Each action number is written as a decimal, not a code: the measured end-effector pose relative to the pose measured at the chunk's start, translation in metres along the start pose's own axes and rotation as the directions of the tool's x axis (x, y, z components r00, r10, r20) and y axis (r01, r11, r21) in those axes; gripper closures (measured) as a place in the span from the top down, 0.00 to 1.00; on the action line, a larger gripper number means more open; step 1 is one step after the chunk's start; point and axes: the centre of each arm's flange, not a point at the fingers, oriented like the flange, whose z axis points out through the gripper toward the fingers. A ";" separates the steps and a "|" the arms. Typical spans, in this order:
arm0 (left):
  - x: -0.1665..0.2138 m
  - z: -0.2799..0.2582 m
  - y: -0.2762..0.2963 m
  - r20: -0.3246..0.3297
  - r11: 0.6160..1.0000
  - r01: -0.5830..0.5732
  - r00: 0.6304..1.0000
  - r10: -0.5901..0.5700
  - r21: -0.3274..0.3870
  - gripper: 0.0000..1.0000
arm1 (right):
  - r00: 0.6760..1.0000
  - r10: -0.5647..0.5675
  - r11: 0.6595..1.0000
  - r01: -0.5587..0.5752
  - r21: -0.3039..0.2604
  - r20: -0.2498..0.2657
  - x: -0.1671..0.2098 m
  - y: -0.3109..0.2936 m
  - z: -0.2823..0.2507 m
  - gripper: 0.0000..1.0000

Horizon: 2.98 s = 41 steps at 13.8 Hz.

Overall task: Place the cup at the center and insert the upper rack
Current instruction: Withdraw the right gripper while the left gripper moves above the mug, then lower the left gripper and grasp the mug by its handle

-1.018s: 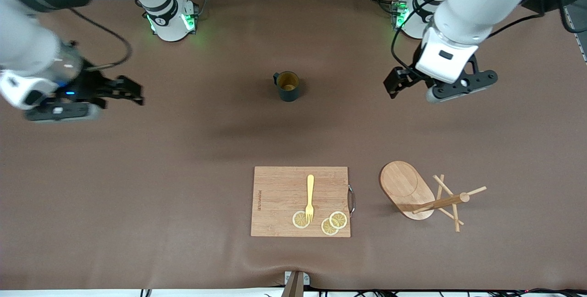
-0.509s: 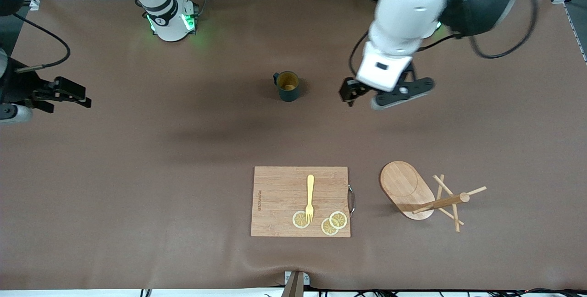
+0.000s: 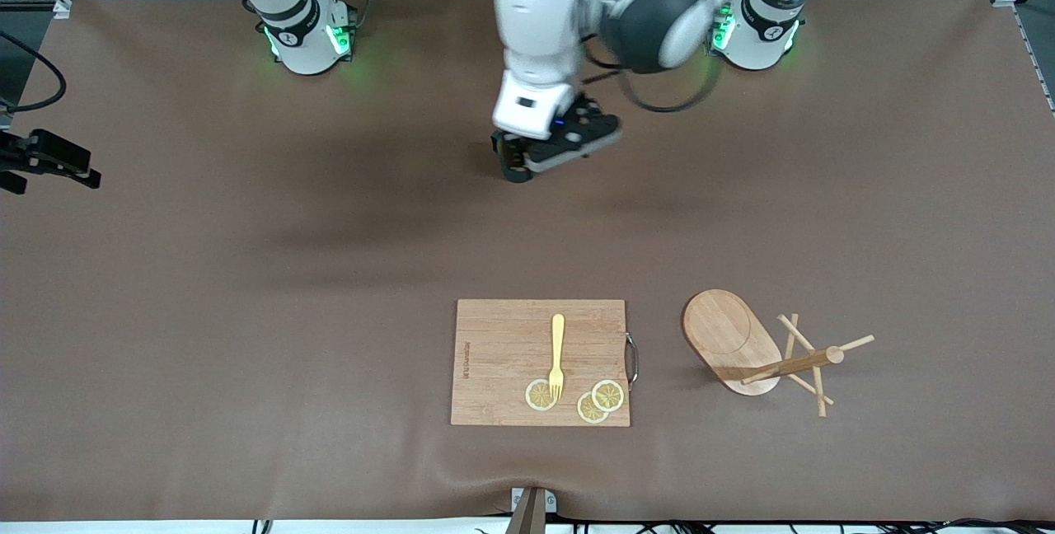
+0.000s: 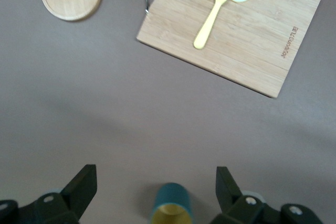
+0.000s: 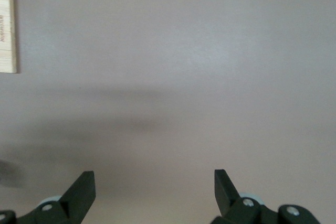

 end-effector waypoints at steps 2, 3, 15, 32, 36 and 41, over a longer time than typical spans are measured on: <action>-0.044 0.023 0.028 -0.036 1.000 0.021 0.999 -0.020 0.013 1.00 | 1.000 -0.001 1.000 0.001 -0.008 -0.004 -0.003 0.000 -0.005 1.00; -0.060 0.035 0.038 -0.052 1.000 0.019 0.998 -0.019 0.015 1.00 | 1.000 -0.001 1.000 0.001 -0.008 -0.002 -0.006 0.000 -0.007 1.00; -0.219 0.121 0.061 -0.197 0.980 0.191 0.965 -0.176 0.062 1.00 | 0.999 0.015 1.000 -0.014 -0.019 0.033 -0.019 0.008 -0.013 1.00; -0.283 0.200 0.055 -0.337 0.893 0.444 0.854 -0.398 0.072 0.96 | 0.999 0.013 1.000 -0.012 -0.018 0.042 -0.016 0.008 -0.008 1.00; -0.285 0.208 0.054 -0.333 0.883 0.462 0.848 -0.412 0.082 0.79 | 0.999 0.013 1.000 -0.012 -0.017 0.043 -0.016 0.008 -0.006 1.00; -0.287 0.209 0.053 -0.313 0.865 0.492 0.841 -0.442 0.100 0.60 | 0.999 0.007 0.999 -0.008 0.036 0.035 -0.012 0.001 -0.004 1.00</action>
